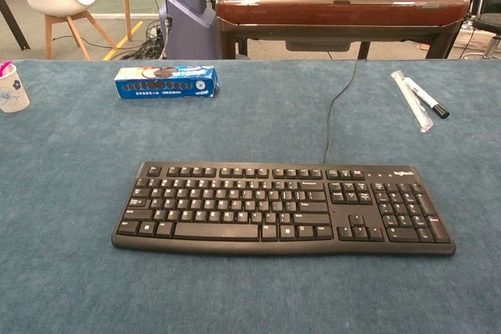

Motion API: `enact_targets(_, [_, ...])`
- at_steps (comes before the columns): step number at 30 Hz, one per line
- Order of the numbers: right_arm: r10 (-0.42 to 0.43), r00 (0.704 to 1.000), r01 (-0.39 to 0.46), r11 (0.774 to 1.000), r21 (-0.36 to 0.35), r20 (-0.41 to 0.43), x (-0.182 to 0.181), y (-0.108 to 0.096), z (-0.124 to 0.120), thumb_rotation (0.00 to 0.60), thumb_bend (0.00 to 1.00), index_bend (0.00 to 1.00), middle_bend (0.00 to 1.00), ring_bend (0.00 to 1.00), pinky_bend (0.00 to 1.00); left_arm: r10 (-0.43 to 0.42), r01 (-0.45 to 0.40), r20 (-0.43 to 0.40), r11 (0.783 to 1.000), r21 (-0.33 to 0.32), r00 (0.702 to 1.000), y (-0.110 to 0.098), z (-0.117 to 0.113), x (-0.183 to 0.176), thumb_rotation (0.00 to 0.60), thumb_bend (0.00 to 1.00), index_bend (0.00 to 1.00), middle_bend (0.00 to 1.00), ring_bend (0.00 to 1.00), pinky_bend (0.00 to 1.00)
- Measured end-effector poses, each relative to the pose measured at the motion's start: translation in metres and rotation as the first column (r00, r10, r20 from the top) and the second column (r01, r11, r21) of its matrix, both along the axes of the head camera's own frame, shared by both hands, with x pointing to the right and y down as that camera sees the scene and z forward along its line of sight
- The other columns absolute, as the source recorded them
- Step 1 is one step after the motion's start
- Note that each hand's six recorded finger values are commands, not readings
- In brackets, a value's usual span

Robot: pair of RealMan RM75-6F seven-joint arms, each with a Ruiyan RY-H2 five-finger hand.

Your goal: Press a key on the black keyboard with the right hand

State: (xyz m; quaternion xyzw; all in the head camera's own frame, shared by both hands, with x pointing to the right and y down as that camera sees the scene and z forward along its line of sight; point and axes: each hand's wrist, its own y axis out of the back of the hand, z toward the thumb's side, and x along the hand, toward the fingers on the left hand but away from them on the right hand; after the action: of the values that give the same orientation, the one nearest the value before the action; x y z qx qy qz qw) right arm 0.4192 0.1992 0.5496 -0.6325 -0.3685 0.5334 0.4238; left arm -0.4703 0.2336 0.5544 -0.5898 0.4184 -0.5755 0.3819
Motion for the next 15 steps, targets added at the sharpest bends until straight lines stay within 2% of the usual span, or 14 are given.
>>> enact_targets(13, [-0.005,1.000,0.005,1.000,-0.004,0.010,-0.0019,-0.0023,0.0015,0.600,0.72,0.67,0.62,0.61,0.91,-0.004,0.004,0.008,1.000,-0.004,1.000,0.0007,0.0002,-0.0007,0.600,0.28,0.42,0.38,0.57,0.85])
enact_targets(15, [-0.009,1.000,0.009,1.000,-0.008,0.015,-0.0036,-0.0053,0.0037,0.600,0.72,0.65,0.65,0.64,0.95,-0.009,0.009,0.008,1.000,-0.005,1.000,0.0009,0.0004,-0.0015,0.600,0.28,0.42,0.38,0.57,0.85])
